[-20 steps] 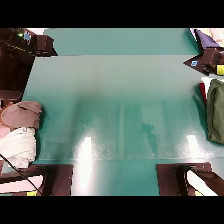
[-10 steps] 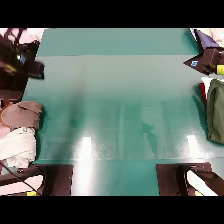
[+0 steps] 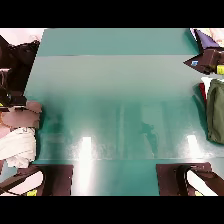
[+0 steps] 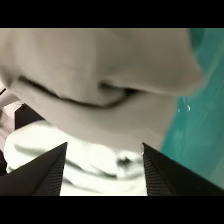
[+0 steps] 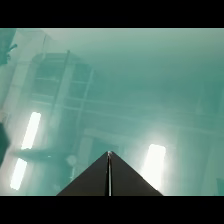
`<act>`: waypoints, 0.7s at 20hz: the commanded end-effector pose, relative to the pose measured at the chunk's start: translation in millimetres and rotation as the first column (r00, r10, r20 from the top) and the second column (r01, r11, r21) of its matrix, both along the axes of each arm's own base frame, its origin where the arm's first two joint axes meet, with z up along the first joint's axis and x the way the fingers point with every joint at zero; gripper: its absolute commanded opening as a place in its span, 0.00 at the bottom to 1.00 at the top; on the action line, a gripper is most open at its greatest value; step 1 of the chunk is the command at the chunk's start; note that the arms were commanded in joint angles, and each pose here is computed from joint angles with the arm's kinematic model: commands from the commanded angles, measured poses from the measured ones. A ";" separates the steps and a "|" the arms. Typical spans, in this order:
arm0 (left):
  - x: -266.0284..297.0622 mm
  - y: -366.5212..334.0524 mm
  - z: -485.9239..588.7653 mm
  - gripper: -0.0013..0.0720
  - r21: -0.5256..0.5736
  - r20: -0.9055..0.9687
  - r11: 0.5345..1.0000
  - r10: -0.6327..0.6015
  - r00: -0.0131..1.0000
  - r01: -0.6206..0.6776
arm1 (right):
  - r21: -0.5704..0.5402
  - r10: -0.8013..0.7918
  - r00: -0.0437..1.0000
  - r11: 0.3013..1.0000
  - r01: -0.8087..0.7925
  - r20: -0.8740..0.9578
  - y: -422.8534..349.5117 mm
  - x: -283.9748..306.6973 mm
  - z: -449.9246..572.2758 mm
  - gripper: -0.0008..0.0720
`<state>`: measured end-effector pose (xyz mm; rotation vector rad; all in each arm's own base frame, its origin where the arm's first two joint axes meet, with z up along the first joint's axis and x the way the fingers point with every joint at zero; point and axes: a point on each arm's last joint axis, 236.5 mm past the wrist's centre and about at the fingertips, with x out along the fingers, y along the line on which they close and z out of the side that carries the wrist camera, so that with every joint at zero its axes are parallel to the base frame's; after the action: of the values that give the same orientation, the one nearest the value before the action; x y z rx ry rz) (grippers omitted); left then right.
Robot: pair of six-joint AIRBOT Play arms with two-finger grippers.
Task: Fold the shirts.
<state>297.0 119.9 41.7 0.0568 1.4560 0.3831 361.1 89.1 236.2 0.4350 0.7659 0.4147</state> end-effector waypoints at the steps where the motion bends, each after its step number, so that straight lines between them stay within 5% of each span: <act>1: 19.4 16.8 -18.2 0.79 0.024 0.117 1.000 -0.007 0.993 0.004 | -0.001 0.009 1.000 1.000 -0.009 -0.008 1.5 -2.5 -1.4 0.03; 6: 34.4 12.2 -32.5 0.75 0.004 0.155 1.000 -0.025 0.988 0.025 | 0.006 0.015 1.000 1.000 -0.015 -0.010 3.2 -3.4 -0.7 0.03; 10: 33.0 9.1 -44.4 0.06 -0.019 0.120 1.000 -0.018 0.993 0.020 | 0.006 0.016 1.000 1.000 -0.016 -0.012 3.4 -3.8 -1.0 0.03; 14: 49.8 -11.5 -12.9 0.05 -0.096 0.210 0.995 -0.007 0.978 0.028 | 0.007 0.016 1.000 1.000 -0.016 -0.010 3.6 -3.7 -0.4 0.03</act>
<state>335.2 124.1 11.1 0.0034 1.3116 0.3418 357.6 92.0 235.1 0.4368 0.7798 0.4281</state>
